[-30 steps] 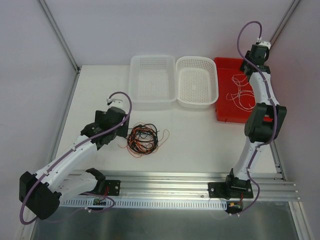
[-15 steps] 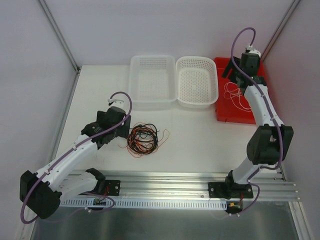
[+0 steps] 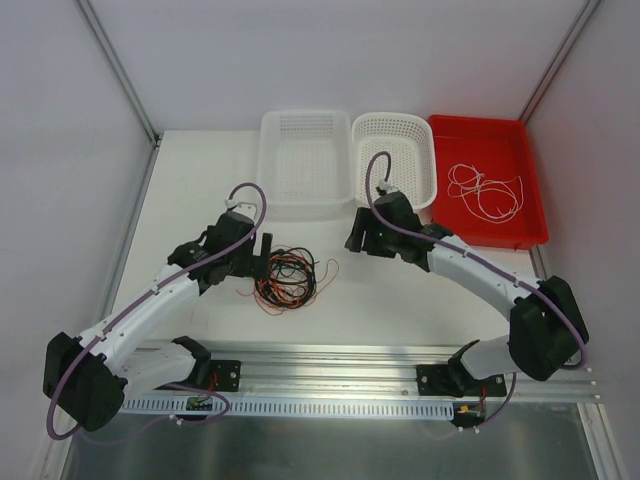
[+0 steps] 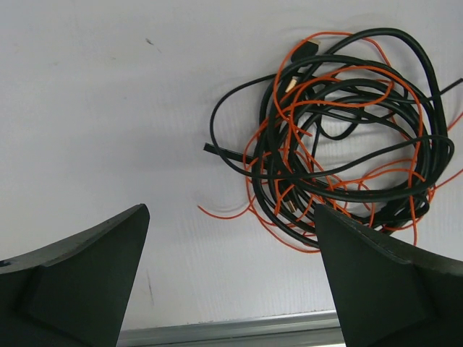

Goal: Untangle the cables

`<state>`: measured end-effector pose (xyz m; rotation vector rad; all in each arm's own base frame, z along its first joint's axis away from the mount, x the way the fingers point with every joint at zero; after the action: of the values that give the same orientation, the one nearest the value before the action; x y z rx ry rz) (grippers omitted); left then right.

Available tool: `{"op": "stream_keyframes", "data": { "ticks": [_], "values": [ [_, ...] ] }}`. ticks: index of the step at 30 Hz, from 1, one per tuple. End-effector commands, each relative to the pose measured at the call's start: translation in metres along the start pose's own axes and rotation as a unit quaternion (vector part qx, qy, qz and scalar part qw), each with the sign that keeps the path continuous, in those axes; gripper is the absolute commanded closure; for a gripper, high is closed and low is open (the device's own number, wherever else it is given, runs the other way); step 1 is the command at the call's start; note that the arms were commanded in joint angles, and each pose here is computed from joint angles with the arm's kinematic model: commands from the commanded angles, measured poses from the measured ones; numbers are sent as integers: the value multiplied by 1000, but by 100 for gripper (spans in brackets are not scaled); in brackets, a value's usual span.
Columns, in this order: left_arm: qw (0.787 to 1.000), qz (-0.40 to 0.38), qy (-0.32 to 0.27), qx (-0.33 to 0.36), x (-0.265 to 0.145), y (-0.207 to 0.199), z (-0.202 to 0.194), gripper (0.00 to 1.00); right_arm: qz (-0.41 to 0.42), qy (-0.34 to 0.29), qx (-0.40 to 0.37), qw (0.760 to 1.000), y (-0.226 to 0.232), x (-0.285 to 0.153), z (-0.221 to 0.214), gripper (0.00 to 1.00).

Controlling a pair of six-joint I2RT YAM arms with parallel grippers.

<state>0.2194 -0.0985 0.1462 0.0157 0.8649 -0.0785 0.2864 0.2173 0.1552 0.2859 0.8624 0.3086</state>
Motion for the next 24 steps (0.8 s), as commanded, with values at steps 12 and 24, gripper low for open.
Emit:
{"op": "stream_keyframes", "data": {
  "ticks": [12,24],
  "values": [
    [996,-60,53,-28,21,-32,0,1,34,39,32,998,57,56,-74,52],
    [994,-40,99,-25,42,-34,-13,1,-4,47,-2,999,42,55,-88,89]
  ]
}}
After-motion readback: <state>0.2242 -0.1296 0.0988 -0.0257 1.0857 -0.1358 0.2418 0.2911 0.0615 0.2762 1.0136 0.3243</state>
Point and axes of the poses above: each gripper's point midway between its finger pads, its own x axis out along the fingers, its own y axis along the line the jaws close on, z = x × y, the point moved 3 cm from there along -x, back along the fingers, and after that the axes turned 4 degrees about -x, right-handed, at the moved point
